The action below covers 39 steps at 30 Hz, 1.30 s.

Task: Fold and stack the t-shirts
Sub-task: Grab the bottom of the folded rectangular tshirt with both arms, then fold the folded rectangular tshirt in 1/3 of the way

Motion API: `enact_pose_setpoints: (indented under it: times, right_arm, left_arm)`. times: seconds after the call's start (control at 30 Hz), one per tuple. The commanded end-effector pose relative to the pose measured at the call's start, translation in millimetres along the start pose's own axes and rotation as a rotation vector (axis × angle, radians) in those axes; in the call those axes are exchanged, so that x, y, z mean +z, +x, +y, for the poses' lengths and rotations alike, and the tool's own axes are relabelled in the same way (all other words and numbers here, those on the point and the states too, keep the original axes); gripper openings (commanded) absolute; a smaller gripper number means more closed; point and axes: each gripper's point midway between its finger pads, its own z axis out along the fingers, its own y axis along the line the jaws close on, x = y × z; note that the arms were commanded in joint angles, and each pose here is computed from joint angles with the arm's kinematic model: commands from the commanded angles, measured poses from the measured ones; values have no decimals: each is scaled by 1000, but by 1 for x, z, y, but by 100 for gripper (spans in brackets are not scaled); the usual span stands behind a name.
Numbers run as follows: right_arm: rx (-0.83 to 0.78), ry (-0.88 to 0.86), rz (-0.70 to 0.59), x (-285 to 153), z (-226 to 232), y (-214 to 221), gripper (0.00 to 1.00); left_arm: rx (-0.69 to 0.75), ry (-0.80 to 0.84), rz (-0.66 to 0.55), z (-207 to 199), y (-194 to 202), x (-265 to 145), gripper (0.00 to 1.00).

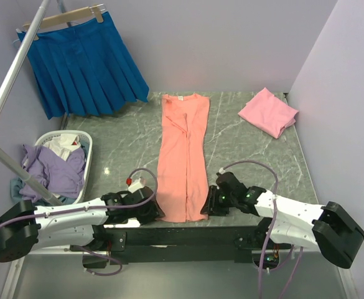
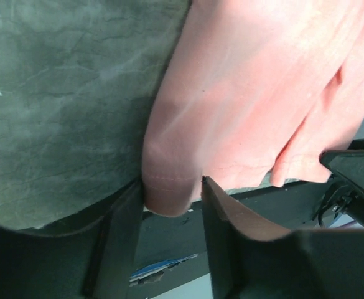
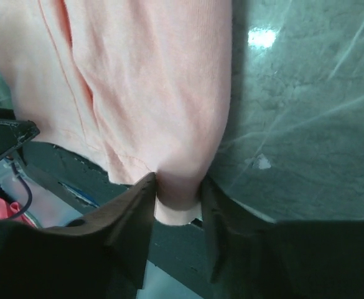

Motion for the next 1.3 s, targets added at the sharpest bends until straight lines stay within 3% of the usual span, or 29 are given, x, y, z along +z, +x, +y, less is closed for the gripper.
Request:
enact_pose_setpoints:
  times: [0.0, 0.1, 0.13, 0.17, 0.2, 0.4, 0.6, 0.73, 1.0, 1.27]
  right_arm:
    - [-1, 98, 22, 6, -29, 11, 36]
    - [-5, 96, 17, 5, -29, 10, 18]
    - [-7, 98, 17, 5, -30, 11, 11]
    - [-14, 98, 16, 5, -29, 10, 7]
    - [-19, 92, 8, 3, -28, 9, 0]
    - [-52, 24, -50, -15, -15, 3, 0]
    - [-36, -19, -5, -25, -15, 20, 0]
    - [-53, -48, -2, -25, -9, 20, 0]
    - [-158, -85, -54, -34, 31, -10, 0]
    - [-295, -24, -145, -43, 69, -59, 5]
  left_arm:
    - [64, -283, -29, 83, -1, 9, 44]
    - [62, -289, -30, 84, -1, 9, 20]
    - [65, -293, -31, 84, -1, 9, 6]
    - [69, -302, -29, 85, -1, 9, 1]
    - [73, -305, -32, 84, -2, 9, 1]
    - [123, -249, -26, 62, 2, -8, 1]
    - [99, -191, 54, 55, 27, -25, 1]
    - [121, -196, 41, 46, 32, -32, 1]
    - [189, -252, -176, 2, -16, -46, 9]
    - [144, -220, -325, -32, -84, -43, 10]
